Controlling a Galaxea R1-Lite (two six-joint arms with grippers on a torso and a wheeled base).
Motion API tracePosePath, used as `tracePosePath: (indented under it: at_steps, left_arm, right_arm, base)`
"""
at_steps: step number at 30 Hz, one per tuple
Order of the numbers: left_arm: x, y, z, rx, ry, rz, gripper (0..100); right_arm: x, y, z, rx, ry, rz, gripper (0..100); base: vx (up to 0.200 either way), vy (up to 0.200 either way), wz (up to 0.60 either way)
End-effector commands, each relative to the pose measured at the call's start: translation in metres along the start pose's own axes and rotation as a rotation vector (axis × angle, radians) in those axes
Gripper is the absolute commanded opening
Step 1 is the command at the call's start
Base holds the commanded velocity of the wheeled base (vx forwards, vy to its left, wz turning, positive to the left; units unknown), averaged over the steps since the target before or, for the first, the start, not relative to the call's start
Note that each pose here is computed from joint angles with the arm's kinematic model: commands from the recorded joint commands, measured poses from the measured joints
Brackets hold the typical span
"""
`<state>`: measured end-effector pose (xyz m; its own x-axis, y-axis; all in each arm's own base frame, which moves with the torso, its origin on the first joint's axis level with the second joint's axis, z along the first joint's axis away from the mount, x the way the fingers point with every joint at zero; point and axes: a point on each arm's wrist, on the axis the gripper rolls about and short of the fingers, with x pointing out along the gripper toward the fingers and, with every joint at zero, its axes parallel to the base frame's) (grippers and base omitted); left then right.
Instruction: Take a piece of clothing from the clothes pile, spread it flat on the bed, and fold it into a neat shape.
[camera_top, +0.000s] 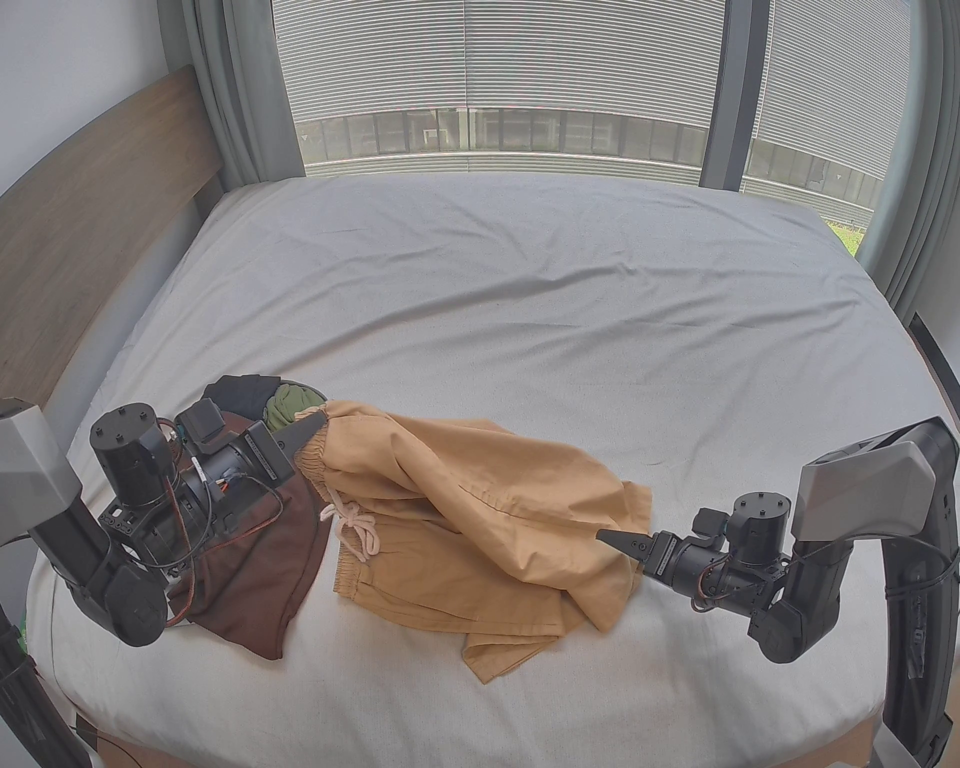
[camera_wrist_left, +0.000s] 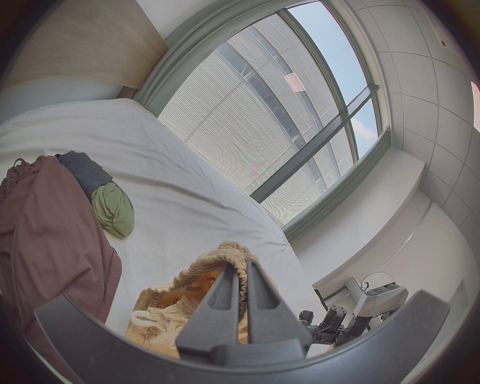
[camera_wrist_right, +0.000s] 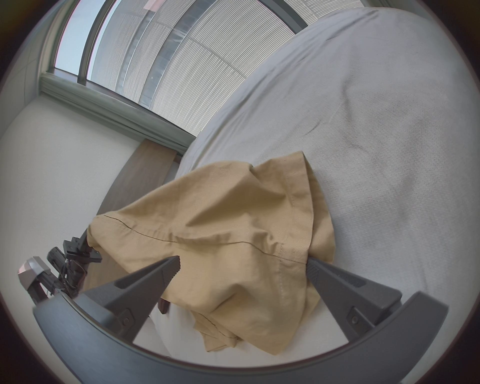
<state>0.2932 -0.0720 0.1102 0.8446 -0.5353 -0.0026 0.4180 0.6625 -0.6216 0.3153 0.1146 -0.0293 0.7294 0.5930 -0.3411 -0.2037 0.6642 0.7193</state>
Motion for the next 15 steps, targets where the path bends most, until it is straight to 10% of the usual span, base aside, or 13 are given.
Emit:
tracePosePath:
  at_steps: [1, 15]
  left_arm:
    - [0.000, 0.001, -0.001, -0.002, 0.002, 0.002, 0]
    - [0.001, 0.002, -0.002, 0.000, 0.000, -0.002, 0]
  right_arm:
    - [0.001, 0.002, -0.003, 0.011, 0.008, 0.011, 100]
    - [-0.009, 0.010, 0.006, 0.008, 0.007, 0.051, 100]
  base:
    - [0.000, 0.000, 0.00]
    - [0.000, 0.000, 0.00]
